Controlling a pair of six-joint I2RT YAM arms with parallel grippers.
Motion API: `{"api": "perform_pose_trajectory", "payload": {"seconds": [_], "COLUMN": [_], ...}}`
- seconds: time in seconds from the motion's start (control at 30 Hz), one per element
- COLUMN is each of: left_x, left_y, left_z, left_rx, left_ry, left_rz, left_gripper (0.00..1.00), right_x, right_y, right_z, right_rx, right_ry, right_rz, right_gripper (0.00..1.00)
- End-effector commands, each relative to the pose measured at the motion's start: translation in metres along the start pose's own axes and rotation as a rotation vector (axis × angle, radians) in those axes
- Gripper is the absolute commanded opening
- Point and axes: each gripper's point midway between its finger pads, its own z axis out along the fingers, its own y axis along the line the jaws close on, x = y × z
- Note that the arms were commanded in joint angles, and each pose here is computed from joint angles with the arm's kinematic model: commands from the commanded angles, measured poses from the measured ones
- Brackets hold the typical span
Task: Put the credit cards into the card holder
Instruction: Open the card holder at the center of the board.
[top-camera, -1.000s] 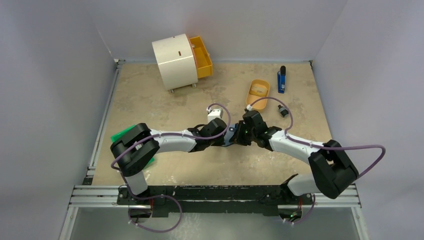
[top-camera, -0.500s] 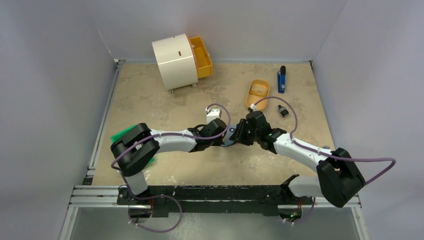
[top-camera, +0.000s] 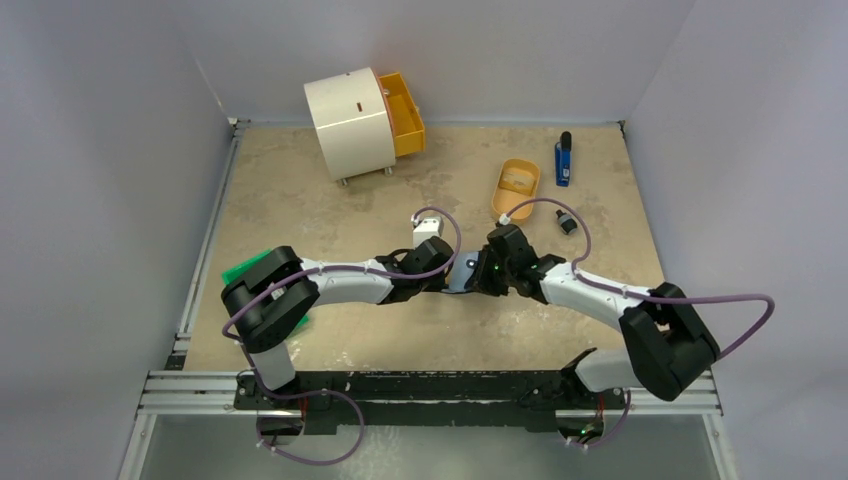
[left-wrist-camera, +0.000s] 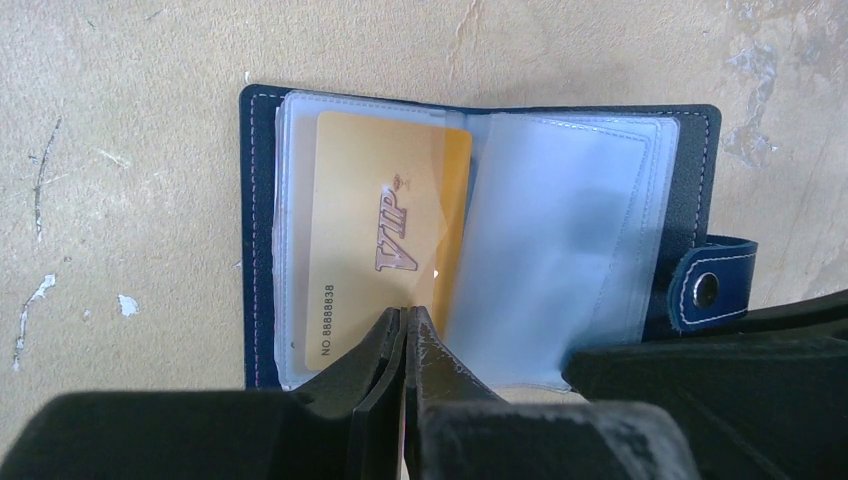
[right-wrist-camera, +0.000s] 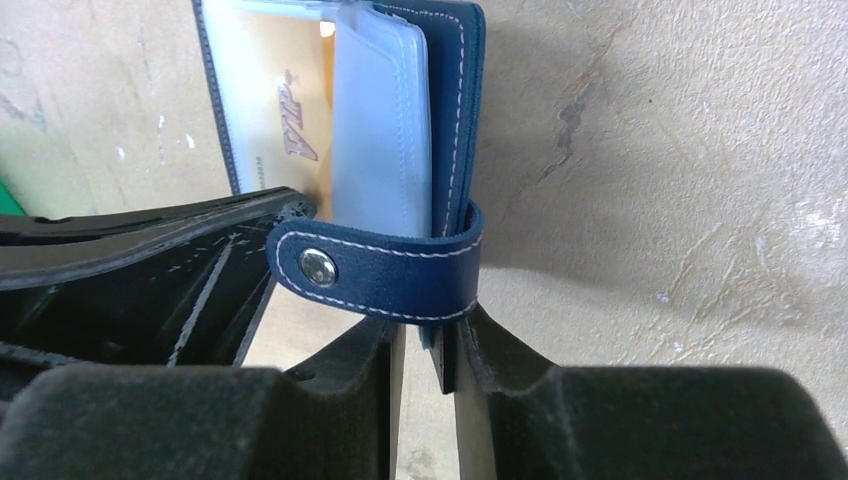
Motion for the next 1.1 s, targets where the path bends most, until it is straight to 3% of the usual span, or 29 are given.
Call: {"api": "perform_pose_trajectory", "payload": {"seconds": [0.0, 0.17, 0.33, 0.57, 1.07], "left_x": [-0.006, -0.012, -0.019, -0.025, -0.027], "left_y": [-0.006, -0.012, -0.016, -0.021, -0.032], "left_z": [0.001, -0.005, -0.013, -0.019, -0.018], "left_rx": [0.023, 0.047, 0.074, 0.097, 0.130], "left_ry": [-0.016, -0.030, -0.049, -0.059, -0.047], "left_rz": [-0.034, -0.043, -0.050, -0.059, -0.050], "left_gripper": [0.00, 0.02, 0.28, 0.45, 0.56], "right_x": [-0.012, -0.013, -0.014, -0.012, -0.015], "right_y": [0.012, 0.016, 0.016, 0.016, 0.021], "right_z": [0.001, 0.007, 0.010, 0.012, 0.010], "right_rx": [-0.016, -0.020, -0.018, -0.020, -0.041], "right_ry": [-0.016, -0.005, -0.001, 0.006, 0.001], "right_rz": [-0.013, -0.016, -0.018, -0.019, -0.023], "right_gripper": [0.25, 0.26, 0.26, 0.27, 0.28]}}
